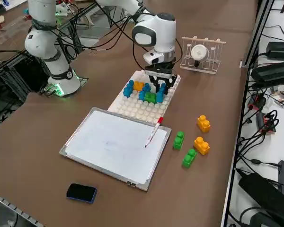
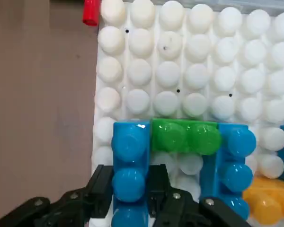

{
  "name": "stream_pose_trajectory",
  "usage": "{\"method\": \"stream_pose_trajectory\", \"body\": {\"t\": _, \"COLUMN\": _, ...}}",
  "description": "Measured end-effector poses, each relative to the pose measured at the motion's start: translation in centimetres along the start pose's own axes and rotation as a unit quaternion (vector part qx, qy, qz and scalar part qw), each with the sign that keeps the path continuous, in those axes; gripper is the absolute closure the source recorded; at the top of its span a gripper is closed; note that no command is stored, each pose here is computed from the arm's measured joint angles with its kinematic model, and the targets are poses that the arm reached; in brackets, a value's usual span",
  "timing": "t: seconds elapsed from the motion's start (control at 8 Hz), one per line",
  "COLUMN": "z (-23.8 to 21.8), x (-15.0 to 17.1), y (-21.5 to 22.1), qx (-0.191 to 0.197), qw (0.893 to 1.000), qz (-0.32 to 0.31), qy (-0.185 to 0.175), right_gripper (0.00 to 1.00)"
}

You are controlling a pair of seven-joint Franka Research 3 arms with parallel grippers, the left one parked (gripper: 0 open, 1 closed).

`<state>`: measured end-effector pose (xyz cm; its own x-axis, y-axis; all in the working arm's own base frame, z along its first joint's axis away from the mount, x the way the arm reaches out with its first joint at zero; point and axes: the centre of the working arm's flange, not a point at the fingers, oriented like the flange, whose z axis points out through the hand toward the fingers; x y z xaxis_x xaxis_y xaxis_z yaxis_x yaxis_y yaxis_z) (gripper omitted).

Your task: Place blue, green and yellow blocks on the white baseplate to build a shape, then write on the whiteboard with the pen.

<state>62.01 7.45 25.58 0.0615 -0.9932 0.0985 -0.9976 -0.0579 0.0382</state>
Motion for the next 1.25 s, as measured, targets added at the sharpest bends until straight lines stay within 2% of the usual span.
{"method": "stream_pose_trajectory", "body": {"t": 0.75, "z": 1.1, "x": 0.2, "y": 0.9, "qx": 0.023, "qw": 1.000, "qz": 0.005, "qy": 0.000, "right_gripper": 0.60}}
{"method": "stream_pose_trajectory", "body": {"t": 1.25, "z": 1.6, "x": 0.4, "y": 2.2, "qx": 0.054, "qw": 0.999, "qz": 0.008, "qy": -0.005, "right_gripper": 0.60}}
